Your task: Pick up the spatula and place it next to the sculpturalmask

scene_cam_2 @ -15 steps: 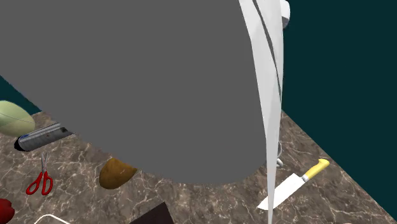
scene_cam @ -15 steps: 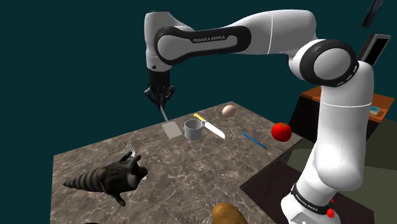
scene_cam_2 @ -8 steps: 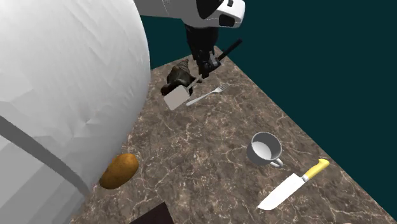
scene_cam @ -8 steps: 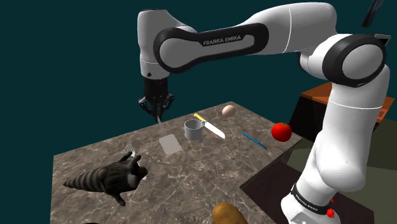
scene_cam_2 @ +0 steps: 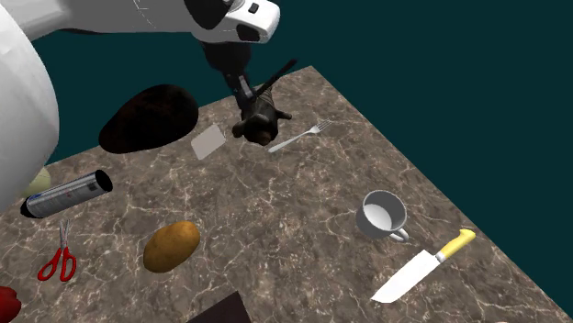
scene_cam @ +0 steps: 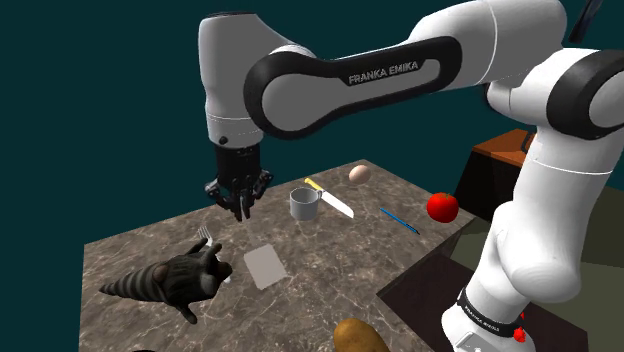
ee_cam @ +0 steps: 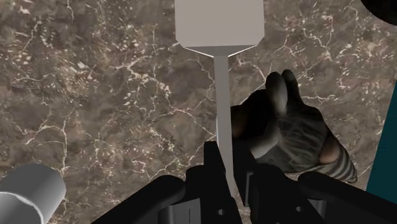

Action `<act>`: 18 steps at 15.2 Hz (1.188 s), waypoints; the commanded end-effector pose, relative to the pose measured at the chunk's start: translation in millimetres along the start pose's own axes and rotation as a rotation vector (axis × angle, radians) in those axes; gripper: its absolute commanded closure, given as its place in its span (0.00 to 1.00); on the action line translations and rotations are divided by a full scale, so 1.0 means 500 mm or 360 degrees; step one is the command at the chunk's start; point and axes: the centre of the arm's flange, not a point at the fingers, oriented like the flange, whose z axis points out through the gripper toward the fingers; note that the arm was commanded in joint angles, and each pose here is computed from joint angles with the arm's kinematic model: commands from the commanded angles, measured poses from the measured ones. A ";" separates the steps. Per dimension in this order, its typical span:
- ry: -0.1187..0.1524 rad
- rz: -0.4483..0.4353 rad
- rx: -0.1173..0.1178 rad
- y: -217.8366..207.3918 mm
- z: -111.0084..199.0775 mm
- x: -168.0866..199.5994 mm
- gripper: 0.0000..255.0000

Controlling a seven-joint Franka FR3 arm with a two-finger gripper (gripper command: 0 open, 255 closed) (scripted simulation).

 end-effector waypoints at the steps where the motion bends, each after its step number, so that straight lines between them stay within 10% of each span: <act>1: 0.0000 0.0002 -0.0001 -0.023 -0.012 -0.049 1.00; 7: 0.0000 0.0002 -0.0001 -0.104 -0.021 -0.193 1.00; 18: 0.0000 0.0002 -0.0001 -0.104 0.094 -0.201 1.00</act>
